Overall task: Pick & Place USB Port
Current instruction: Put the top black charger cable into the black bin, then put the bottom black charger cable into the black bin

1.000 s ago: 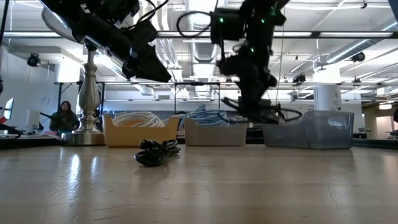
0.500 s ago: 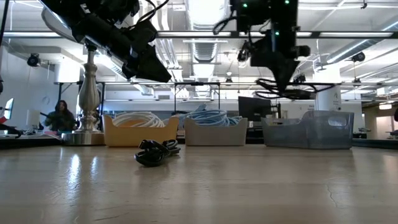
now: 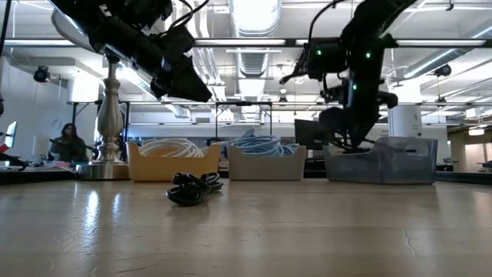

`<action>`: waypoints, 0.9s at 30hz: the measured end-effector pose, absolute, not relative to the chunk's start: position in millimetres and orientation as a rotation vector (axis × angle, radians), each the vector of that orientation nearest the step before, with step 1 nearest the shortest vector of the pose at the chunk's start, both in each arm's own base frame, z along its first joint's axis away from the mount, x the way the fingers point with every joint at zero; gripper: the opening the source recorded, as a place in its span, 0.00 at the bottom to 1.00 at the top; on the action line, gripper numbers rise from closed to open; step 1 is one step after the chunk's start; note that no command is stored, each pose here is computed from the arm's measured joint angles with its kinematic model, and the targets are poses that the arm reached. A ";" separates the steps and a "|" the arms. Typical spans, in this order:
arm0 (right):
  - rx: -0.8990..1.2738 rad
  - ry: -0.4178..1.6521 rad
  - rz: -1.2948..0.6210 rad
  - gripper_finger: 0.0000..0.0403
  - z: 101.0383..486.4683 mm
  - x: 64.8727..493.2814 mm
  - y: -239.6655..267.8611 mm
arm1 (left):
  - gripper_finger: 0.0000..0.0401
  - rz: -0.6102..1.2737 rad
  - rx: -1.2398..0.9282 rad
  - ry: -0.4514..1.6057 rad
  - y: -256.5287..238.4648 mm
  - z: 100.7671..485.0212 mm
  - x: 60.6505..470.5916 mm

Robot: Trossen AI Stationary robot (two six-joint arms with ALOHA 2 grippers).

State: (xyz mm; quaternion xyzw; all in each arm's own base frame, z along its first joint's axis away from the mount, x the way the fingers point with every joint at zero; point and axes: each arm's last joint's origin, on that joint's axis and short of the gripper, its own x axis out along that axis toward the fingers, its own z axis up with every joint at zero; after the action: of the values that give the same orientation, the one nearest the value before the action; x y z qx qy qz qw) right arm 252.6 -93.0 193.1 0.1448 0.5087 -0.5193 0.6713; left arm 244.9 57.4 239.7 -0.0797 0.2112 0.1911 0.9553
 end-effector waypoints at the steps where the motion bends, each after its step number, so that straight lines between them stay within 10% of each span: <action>1: 0.338 1.149 -1.172 0.03 189.7 251.1 -94.7 | 0.36 0.389 -0.165 0.429 57.4 239.7 244.8; 27: 0.335 1.051 -1.014 0.34 234.5 280.9 -94.7 | 0.36 0.390 -0.168 0.428 57.4 239.7 244.9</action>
State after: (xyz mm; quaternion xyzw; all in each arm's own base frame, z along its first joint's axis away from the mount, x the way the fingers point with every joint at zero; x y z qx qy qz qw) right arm 280.9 -94.7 234.5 0.1522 0.4777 -0.4611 0.7322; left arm 244.9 57.4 239.7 -0.0830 0.2107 0.1919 0.9549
